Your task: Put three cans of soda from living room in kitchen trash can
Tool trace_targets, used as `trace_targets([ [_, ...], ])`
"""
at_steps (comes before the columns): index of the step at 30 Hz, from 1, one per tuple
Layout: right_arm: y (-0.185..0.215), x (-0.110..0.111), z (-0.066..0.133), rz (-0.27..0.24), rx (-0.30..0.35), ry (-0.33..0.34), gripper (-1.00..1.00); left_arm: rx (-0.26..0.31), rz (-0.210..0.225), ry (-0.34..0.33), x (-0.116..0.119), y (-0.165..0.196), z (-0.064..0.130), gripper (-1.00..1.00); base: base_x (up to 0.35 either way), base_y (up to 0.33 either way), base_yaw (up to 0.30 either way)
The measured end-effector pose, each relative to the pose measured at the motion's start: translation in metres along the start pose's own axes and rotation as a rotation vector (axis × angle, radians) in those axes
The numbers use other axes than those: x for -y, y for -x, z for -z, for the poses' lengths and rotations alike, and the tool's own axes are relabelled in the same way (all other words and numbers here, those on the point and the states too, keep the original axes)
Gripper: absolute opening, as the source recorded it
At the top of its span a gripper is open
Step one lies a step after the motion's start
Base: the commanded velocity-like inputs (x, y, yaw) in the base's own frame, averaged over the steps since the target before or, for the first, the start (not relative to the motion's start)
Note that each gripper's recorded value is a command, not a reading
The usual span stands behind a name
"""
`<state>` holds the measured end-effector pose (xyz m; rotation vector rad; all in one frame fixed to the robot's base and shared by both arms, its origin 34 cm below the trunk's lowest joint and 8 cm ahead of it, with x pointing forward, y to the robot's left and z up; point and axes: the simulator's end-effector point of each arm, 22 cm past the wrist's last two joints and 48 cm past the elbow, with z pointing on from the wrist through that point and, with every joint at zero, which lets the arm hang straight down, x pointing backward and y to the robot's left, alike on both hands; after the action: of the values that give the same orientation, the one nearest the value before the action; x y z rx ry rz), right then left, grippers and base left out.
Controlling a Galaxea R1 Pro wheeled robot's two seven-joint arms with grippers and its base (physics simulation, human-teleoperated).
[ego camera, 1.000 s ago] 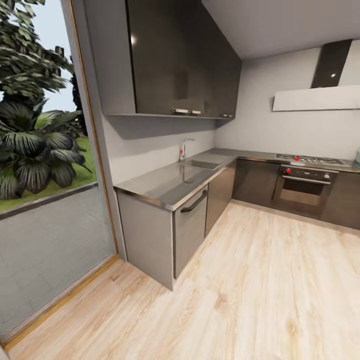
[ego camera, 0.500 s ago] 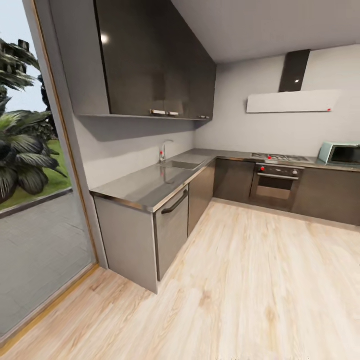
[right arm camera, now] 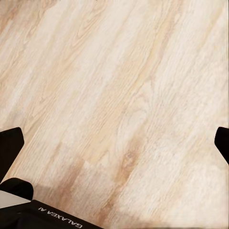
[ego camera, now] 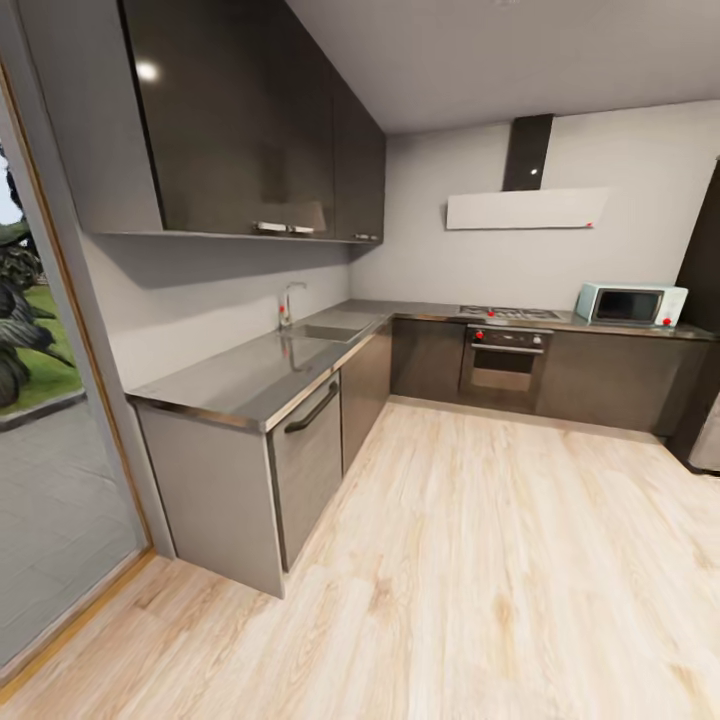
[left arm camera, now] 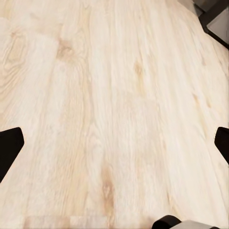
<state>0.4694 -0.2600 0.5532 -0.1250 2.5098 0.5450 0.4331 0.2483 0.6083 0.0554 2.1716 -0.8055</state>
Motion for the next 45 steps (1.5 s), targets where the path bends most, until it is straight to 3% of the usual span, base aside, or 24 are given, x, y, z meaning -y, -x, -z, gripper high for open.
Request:
trace_targets([
  [45,0.0082,-0.0014,0.0025,0.009,0.018,0.000,1.00,0.017,-0.012,-0.005,0.0020,0.0075,0.0000,1.00,0.000,0.000,-0.261],
])
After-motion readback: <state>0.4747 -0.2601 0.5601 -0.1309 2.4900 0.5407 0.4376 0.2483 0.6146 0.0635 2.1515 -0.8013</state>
